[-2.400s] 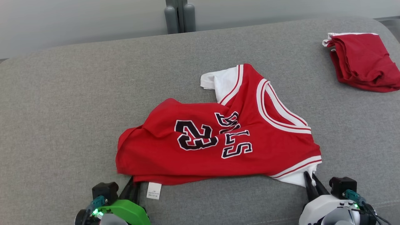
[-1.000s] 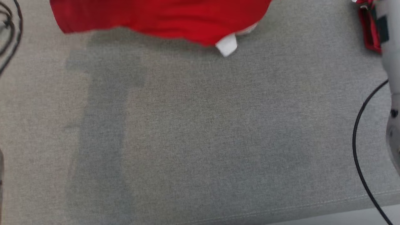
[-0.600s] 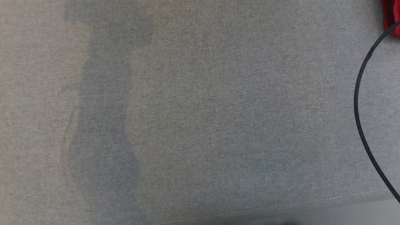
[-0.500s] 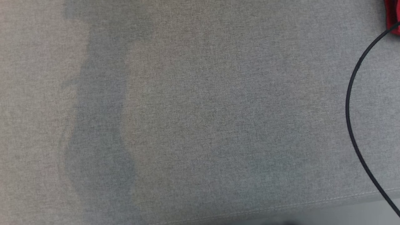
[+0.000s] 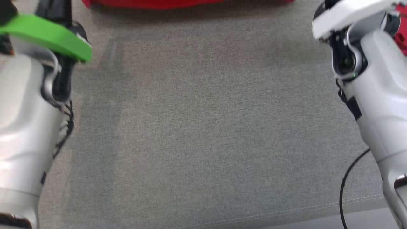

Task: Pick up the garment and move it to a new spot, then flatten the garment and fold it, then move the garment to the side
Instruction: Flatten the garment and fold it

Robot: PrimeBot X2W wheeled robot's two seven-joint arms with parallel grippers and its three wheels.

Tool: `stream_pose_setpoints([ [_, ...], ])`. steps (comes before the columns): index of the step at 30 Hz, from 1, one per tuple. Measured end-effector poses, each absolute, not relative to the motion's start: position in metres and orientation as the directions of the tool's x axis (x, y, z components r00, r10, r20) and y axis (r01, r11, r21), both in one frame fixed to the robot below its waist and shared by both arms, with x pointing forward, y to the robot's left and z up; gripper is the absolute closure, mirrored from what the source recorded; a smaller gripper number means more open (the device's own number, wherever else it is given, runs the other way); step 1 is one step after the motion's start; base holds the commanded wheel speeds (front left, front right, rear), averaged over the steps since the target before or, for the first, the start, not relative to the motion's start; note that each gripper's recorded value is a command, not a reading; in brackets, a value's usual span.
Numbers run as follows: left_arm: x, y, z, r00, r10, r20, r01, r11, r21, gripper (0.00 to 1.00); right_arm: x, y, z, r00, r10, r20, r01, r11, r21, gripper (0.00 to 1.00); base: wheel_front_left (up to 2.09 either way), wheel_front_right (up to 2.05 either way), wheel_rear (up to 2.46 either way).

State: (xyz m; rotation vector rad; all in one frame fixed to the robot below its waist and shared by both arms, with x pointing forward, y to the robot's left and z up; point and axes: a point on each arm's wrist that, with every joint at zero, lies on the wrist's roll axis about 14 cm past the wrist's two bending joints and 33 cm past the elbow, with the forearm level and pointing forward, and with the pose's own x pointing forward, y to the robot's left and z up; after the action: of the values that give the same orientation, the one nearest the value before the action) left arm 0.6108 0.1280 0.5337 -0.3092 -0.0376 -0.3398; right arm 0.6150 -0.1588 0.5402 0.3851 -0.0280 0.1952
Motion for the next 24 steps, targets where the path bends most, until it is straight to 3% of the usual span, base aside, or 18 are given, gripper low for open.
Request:
stream_pose_setpoints([
  [16, 0.430, 0.124, 0.437, 0.959, -0.242, -0.148, 0.150, 0.875, -0.460, 1.00, 0.447, -0.210, 0.444, 0.983, 0.085, -0.162, 0.014, 0.847, 0.532, 1.00, 0.00, 0.00, 0.00],
  [24, 0.376, 0.125, 0.419, 0.949, -0.221, -0.225, 0.088, 0.871, -0.483, 1.00, 0.381, -0.209, 0.433, 0.968, 0.066, -0.240, 0.084, 0.822, 0.563, 1.00, 0.00, 0.00, 0.00],
])
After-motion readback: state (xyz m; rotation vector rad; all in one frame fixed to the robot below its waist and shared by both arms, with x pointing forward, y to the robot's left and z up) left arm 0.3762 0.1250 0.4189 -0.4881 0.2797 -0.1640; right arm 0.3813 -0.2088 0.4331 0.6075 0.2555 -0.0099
